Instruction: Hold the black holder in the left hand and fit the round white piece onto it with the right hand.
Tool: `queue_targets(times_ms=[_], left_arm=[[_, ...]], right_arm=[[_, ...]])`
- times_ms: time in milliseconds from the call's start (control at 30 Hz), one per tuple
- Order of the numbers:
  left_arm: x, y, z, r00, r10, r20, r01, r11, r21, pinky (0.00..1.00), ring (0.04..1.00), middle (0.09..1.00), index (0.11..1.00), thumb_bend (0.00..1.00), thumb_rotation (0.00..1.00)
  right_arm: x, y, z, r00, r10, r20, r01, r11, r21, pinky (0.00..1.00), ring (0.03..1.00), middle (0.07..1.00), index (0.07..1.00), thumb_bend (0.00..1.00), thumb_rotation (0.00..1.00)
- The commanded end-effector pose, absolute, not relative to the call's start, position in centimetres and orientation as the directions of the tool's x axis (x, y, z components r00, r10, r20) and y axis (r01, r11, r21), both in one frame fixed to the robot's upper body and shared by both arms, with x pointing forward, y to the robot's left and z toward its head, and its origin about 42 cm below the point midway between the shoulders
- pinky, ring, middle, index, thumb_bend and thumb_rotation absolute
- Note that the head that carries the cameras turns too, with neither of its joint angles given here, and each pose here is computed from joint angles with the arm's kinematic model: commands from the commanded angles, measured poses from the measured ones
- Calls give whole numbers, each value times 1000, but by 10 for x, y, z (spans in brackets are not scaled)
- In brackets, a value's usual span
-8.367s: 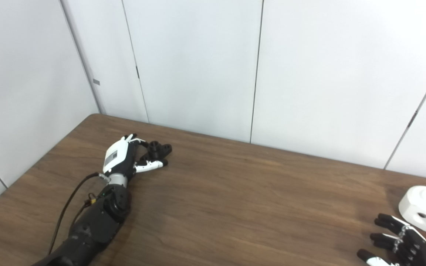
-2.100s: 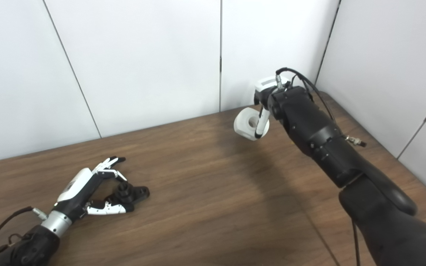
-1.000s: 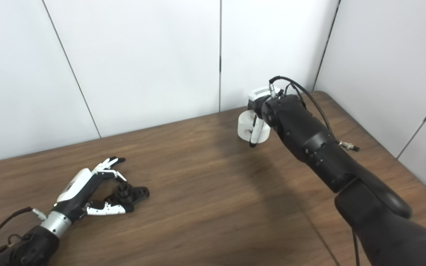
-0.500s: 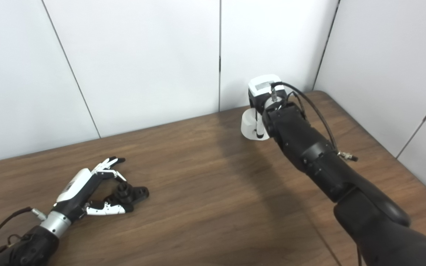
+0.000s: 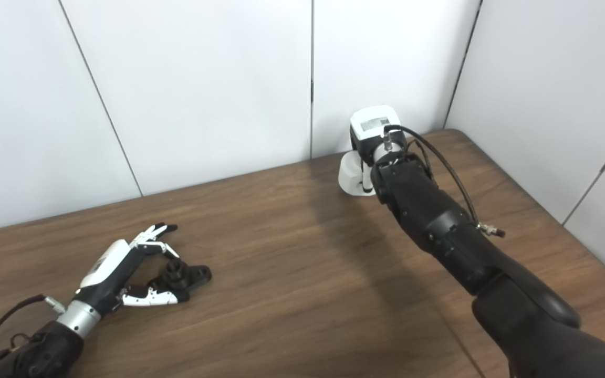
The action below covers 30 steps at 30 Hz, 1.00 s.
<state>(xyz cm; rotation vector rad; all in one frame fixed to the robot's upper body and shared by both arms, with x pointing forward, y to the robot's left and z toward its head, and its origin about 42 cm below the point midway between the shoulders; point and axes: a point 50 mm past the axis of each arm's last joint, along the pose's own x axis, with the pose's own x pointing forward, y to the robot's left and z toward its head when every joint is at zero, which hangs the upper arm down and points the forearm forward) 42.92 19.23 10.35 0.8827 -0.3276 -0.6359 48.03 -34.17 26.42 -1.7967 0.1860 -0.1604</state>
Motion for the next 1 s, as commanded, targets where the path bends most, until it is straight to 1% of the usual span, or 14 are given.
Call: queue_targets(times_ms=[0, 133, 233, 333, 433, 500, 667, 767, 833, 967], left_arm=[[374, 201, 31, 693, -671, -265, 589, 313, 745, 1000, 1000, 937, 481, 524, 59], [374, 197, 31, 692, -673, -260, 582, 309, 752, 1000, 1000, 936, 481, 524, 59], [374, 193, 31, 689, -679, -253, 579, 306, 756, 1000, 1000, 934, 481, 524, 58], [374, 190, 31, 685, -682, -257, 585, 304, 752, 1000, 1000, 936, 481, 524, 58], [374, 187, 32, 678, -688, -259, 591, 300, 749, 1000, 1000, 941, 482, 524, 58], [373, 185, 31, 678, -688, -260, 589, 297, 752, 1000, 1000, 939, 481, 524, 59], [371, 179, 31, 675, -694, -253, 584, 293, 757, 1000, 1000, 936, 481, 524, 61], [370, 174, 31, 671, -700, -242, 580, 293, 760, 1000, 1000, 933, 481, 524, 60], [370, 171, 29, 673, -698, -242, 579, 294, 761, 1000, 1000, 931, 481, 524, 60], [369, 164, 29, 678, -690, -255, 582, 291, 759, 1000, 1000, 936, 482, 524, 60]], right_arm=[[483, -348, 295, 969, -215, 119, 69, -227, -972, 969, 872, 788, 482, 525, 139], [481, -343, 304, 976, -187, 113, 87, -143, -986, 963, 889, 800, 483, 524, 142], [479, -331, 316, 986, -126, 113, 99, -107, -989, 964, 898, 802, 483, 525, 142], [477, -318, 327, 992, -70, 105, 98, -95, -991, 965, 902, 804, 482, 526, 143], [476, -299, 338, 996, -16, 85, 82, -120, -989, 958, 904, 805, 482, 526, 143], [476, -286, 347, 998, 24, 63, 66, -135, -989, 948, 905, 807, 482, 526, 144], [470, -253, 362, 994, 107, -10, 4, -130, -991, 988, 918, 822, 482, 526, 144], [465, -233, 370, 986, 155, -59, -36, -143, -989, 998, 930, 827, 483, 526, 146], [462, -222, 373, 978, 189, -91, -61, -159, -985, 988, 929, 829, 483, 526, 146], [456, -199, 377, 959, 242, -147, -110, -160, -981, 978, 913, 801, 481, 526, 144]])
